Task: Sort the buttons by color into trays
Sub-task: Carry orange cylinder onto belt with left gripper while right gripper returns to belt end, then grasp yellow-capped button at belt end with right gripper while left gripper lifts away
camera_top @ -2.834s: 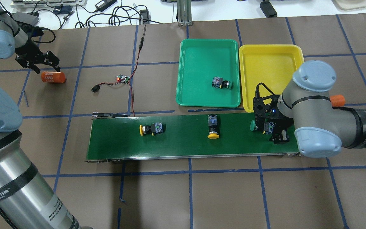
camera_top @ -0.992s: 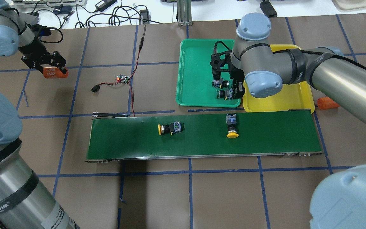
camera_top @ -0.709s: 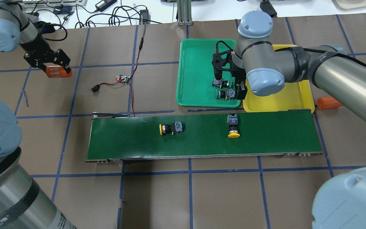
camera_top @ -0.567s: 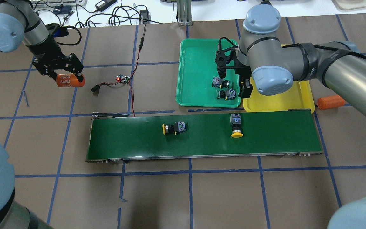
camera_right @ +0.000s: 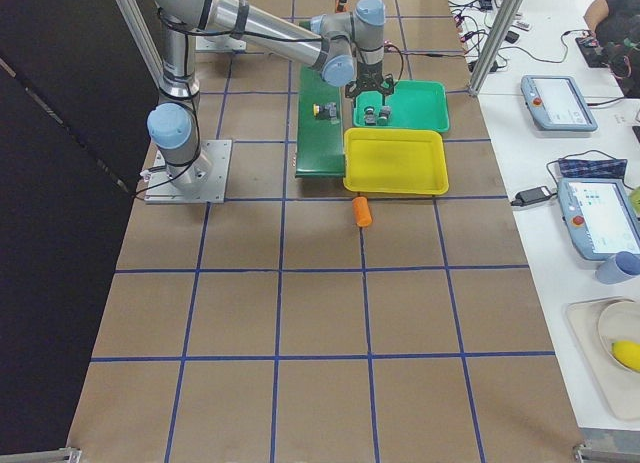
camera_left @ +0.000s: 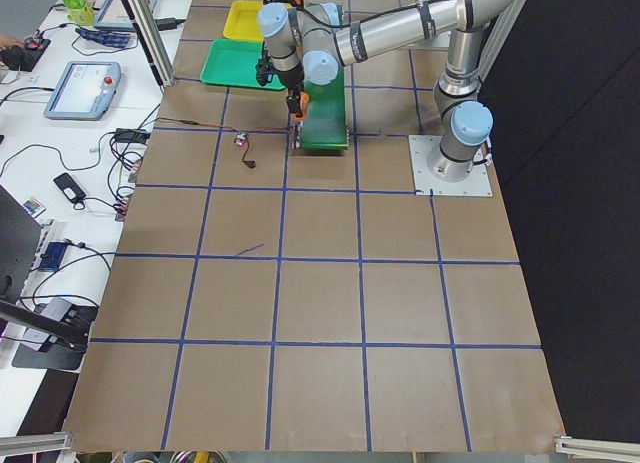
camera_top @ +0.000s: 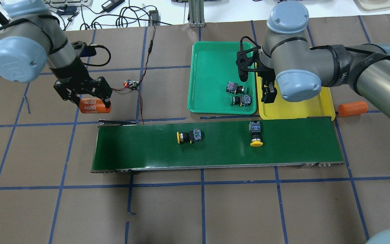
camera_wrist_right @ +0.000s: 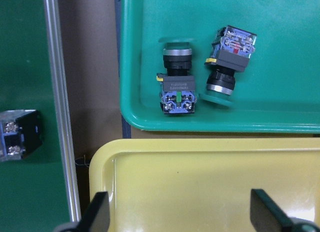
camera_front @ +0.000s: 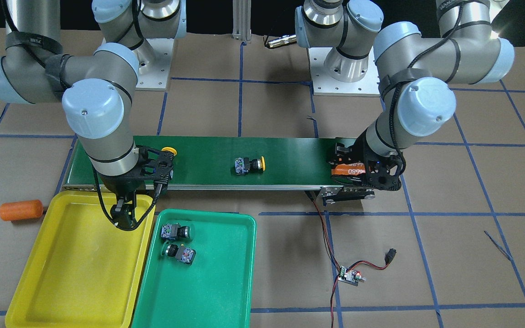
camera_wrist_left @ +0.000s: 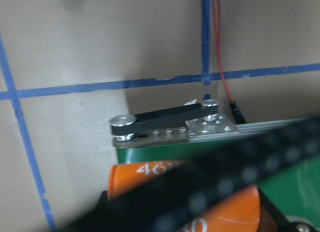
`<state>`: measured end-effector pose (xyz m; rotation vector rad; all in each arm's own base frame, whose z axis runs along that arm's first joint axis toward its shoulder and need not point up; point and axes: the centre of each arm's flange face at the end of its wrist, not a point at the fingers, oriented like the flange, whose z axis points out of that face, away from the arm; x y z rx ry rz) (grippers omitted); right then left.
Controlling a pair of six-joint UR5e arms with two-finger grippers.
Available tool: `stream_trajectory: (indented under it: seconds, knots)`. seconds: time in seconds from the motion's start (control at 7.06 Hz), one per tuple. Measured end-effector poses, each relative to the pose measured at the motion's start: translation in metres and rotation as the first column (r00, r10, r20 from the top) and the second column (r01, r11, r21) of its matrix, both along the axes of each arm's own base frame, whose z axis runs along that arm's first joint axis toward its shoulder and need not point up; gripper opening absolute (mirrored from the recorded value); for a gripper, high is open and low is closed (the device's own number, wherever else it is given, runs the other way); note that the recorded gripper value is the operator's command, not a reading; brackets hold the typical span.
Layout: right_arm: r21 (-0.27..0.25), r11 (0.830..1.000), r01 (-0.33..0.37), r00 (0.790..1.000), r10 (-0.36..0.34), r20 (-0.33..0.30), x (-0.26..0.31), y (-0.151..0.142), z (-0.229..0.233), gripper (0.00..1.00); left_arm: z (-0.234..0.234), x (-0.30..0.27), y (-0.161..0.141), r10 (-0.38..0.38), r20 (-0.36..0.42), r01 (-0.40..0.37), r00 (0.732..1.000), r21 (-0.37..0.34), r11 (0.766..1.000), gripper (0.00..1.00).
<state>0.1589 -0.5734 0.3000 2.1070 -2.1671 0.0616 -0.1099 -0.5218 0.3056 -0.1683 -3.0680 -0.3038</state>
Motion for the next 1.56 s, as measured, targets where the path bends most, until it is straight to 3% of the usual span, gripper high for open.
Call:
stream_trajectory:
  seconds: [0.14, 0.28, 0.43, 0.57, 0.71, 0.85, 1.13, 1.56]
  knots:
    - [-0.001, 0.999, 0.033, 0.999, -0.033, 0.003, -0.012, -0.003, 0.0, 1.0, -0.013, -0.009, 0.017, -0.013, 0.003, 0.013, 1.0, -0.008, 1.0, 0.51]
    - [-0.003, 0.995, 0.101, 0.995, -0.101, 0.013, -0.026, -0.006, -0.001, 1.0, -0.021, -0.012, 0.027, -0.015, 0.006, 0.015, 1.0, -0.019, 1.0, 0.7]
    - [-0.006, 0.979, 0.203, 0.979, -0.203, 0.028, -0.038, -0.009, -0.001, 1.0, -0.029, -0.013, 0.035, -0.011, 0.007, 0.012, 1.0, -0.018, 1.0, 0.82]
    - [-0.01, 0.95, 0.311, 0.95, -0.311, 0.043, -0.044, -0.01, 0.0, 1.0, -0.035, -0.014, 0.039, -0.007, 0.006, 0.007, 1.0, -0.014, 1.0, 1.0]
    - [-0.013, 0.912, 0.411, 0.91, -0.41, 0.057, -0.046, -0.01, 0.002, 1.0, -0.037, -0.014, 0.041, -0.001, 0.007, 0.001, 1.0, -0.019, 1.0, 1.0]
    - [-0.011, 0.858, 0.514, 0.856, -0.512, 0.071, -0.046, -0.008, 0.002, 1.0, -0.036, -0.014, 0.041, 0.001, 0.008, -0.001, 1.0, -0.029, 1.0, 1.0]
    - [0.011, 0.688, 0.726, 0.685, -0.724, 0.086, -0.046, 0.004, -0.007, 1.0, -0.025, -0.015, 0.039, 0.001, 0.007, -0.001, 1.0, -0.057, 0.998, 1.0]
    - [0.033, 0.476, 0.879, 0.472, -0.878, 0.08, -0.045, 0.042, -0.015, 1.0, 0.029, -0.013, 0.026, 0.004, 0.017, -0.002, 1.0, -0.135, 0.991, 1.0]
